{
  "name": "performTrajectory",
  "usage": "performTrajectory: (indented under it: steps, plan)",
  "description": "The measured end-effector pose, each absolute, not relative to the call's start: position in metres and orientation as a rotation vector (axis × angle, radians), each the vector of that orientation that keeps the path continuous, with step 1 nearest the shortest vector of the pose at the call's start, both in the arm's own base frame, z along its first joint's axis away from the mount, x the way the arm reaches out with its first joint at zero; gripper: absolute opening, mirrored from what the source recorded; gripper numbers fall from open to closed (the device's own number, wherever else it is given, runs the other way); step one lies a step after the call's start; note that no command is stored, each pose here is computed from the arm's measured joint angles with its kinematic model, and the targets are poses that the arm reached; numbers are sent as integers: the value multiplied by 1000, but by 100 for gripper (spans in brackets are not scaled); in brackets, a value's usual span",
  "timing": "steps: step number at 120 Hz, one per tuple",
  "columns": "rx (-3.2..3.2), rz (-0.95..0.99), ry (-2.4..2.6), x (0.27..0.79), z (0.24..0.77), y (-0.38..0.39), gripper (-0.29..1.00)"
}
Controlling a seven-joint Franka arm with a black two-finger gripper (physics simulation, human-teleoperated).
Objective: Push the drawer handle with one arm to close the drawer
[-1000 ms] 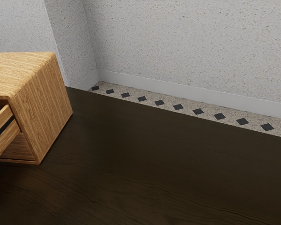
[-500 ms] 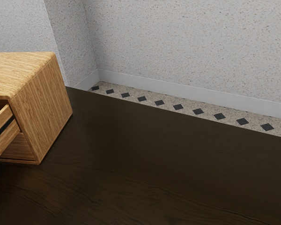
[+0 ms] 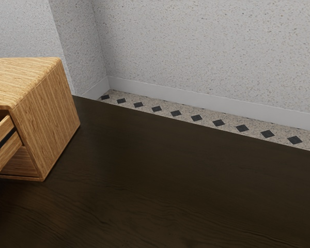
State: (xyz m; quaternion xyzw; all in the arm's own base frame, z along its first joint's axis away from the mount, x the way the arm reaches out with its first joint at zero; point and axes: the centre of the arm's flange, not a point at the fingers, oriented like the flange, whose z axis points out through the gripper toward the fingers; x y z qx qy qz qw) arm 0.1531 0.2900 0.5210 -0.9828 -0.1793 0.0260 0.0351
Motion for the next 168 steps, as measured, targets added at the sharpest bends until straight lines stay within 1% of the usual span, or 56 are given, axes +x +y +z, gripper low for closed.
performTrajectory:
  steps: [42, 94, 141, 168]
  plan:
    - [-3010, 65, -561, 172, 508, 303, -1]
    - [-3003, -67, -528, 198, 517, 309, -1]
    - [-3000, -155, -500, 230, 514, 312, -1]
    - [-2989, -216, -488, 248, 524, 314, -1]
